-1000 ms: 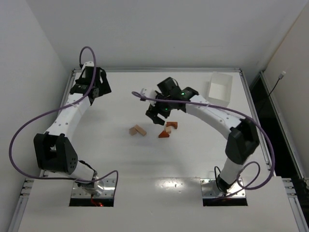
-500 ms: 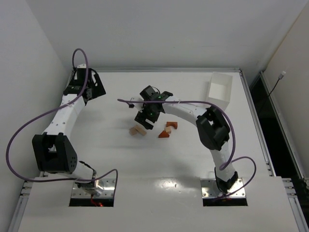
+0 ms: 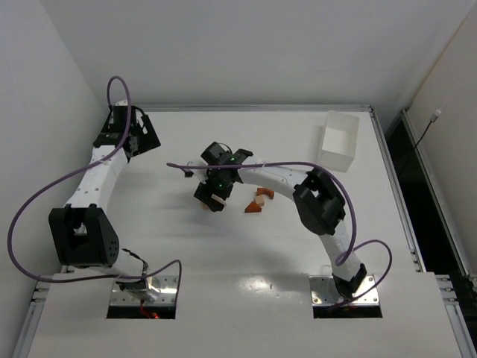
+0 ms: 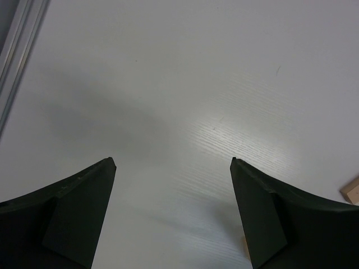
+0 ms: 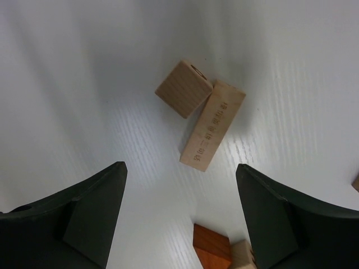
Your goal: Build the wood block tower
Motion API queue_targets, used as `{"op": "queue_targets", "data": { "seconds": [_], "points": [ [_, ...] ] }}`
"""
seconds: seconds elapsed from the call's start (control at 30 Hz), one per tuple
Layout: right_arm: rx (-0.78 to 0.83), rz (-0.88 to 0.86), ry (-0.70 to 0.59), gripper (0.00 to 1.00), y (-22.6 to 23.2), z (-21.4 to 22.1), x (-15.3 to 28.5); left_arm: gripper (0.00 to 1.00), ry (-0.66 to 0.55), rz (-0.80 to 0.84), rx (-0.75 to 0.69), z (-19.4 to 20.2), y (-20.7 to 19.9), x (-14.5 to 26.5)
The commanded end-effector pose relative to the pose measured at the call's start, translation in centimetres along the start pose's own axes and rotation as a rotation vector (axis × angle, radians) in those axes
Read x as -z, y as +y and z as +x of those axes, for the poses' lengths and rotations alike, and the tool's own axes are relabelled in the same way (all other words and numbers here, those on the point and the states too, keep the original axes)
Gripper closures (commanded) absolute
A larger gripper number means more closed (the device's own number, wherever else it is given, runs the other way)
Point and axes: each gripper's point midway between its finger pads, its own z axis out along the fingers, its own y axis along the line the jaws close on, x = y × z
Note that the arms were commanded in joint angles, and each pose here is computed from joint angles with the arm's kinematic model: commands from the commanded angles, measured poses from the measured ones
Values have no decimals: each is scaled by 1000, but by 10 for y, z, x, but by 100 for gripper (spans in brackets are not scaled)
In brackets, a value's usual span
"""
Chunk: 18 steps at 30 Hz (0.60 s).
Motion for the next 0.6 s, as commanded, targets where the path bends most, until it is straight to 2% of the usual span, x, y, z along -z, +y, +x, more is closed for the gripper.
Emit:
{"op": "queue_targets", "data": {
  "seconds": [0.0, 0.4, 0.57],
  "points": [
    [-26, -13, -7, 24, 5, -2, -8, 19, 6, 16, 0, 0, 1, 0],
    [-76, 46, 31, 24, -23, 9, -30, 19, 25, 12, 2, 2, 2, -8],
    [-85, 55, 36, 38, -25, 10, -37, 19, 47, 7, 5, 5, 4, -17]
  ]
}}
